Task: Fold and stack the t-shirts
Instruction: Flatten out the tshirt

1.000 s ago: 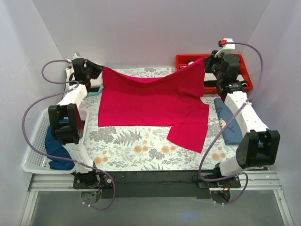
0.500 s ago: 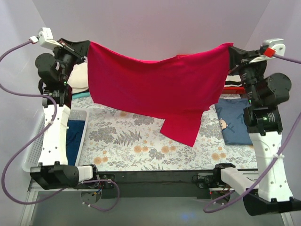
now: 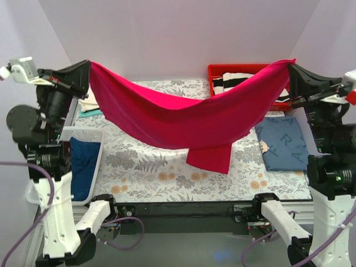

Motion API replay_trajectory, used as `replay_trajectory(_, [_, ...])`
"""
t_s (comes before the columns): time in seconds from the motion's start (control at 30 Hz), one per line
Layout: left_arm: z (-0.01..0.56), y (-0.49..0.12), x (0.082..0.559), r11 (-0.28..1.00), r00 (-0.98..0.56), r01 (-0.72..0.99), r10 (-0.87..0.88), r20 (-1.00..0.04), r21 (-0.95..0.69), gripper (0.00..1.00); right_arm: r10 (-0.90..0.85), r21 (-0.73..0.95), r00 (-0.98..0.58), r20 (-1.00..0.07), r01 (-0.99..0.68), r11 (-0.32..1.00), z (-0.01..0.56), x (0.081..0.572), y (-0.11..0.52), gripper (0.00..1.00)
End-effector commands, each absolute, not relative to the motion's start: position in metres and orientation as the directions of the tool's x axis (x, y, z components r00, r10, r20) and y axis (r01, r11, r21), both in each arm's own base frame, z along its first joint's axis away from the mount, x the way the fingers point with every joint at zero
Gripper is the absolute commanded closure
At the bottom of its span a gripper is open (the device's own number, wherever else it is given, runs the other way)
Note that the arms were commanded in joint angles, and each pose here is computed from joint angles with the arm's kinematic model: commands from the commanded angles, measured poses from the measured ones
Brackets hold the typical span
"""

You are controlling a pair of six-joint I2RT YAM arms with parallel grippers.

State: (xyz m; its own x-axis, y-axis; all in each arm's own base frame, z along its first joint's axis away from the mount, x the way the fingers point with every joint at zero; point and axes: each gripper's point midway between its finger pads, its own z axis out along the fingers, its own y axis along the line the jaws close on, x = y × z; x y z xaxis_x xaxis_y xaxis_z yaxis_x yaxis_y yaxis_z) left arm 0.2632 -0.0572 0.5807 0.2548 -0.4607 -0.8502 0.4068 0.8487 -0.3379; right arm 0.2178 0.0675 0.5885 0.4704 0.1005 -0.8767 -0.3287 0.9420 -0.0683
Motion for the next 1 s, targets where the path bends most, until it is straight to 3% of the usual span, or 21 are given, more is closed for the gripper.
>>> replay_trajectory(0.0, [0.601, -0.054, 0.219, 0.885, 0.351, 0.388, -0.401, -0.846, -0.259, 1.00, 0.089, -0.141, 0.610, -0.787, -0.319, 0.937, 0.634, 0.171, 0.065, 0.99])
replay_trajectory(0.43, [0.549, -0.056, 0.190, 0.875, 0.303, 0.371, -0.432, -0.850, -0.312, 1.00, 0.106, -0.257, 0.780, -0.617, -0.328, 0.909, 0.690, 0.077, 0.069, 0.99])
replay_trajectory(0.97, [0.576, -0.049, 0.109, 0.883, 0.432, 0.382, -0.431, -0.792, -0.272, 1.00, 0.119, -0.346, 0.875, -0.468, -0.306, 0.887, 0.712, -0.004, 0.081, 0.99])
